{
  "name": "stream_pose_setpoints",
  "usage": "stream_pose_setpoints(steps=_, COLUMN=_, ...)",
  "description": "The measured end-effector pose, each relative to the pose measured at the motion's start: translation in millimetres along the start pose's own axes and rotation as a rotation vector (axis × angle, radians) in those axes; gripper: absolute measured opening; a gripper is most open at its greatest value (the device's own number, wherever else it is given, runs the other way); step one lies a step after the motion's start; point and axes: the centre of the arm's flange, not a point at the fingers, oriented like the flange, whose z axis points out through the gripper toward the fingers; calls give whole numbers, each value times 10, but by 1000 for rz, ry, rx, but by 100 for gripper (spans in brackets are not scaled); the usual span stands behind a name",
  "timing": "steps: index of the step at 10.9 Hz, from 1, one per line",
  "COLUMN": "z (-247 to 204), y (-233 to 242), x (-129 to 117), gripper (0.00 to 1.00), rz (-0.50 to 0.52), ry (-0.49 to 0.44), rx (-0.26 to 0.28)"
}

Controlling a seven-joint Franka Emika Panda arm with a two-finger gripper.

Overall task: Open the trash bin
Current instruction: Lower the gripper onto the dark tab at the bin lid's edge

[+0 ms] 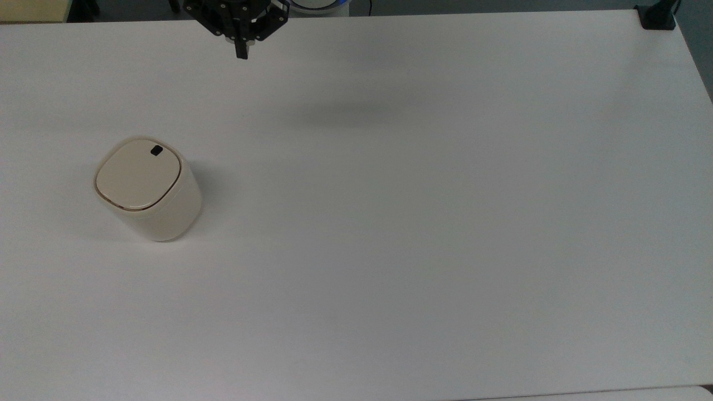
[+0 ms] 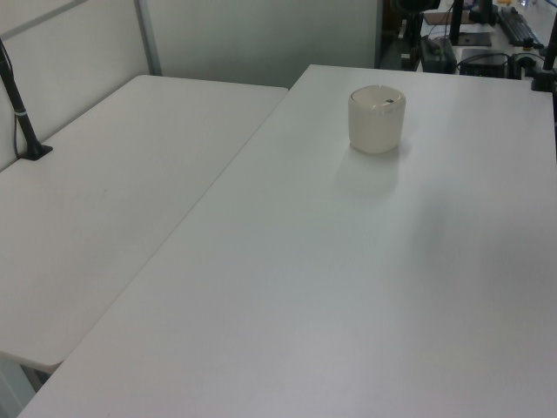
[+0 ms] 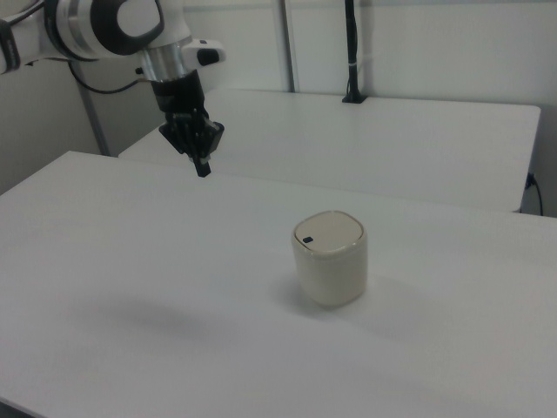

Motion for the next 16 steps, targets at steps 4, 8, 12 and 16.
stream_pose_setpoints(steps=4, z=347, y=668, x=185, gripper=1, rz=88, ry=19, rx=-2)
stream_pose_setpoints(steps=8, z=816, y=1062, x=375, gripper=1, rz=144, ry=19, rx=-2)
stream_pose_setpoints(steps=12, z=1157, y=1332, x=502, gripper=1, rz=196, ry=42, rx=26)
stream_pose_setpoints(steps=16, z=1457, y=1555, x=587, gripper=1, rz=250, ry=62, rx=53)
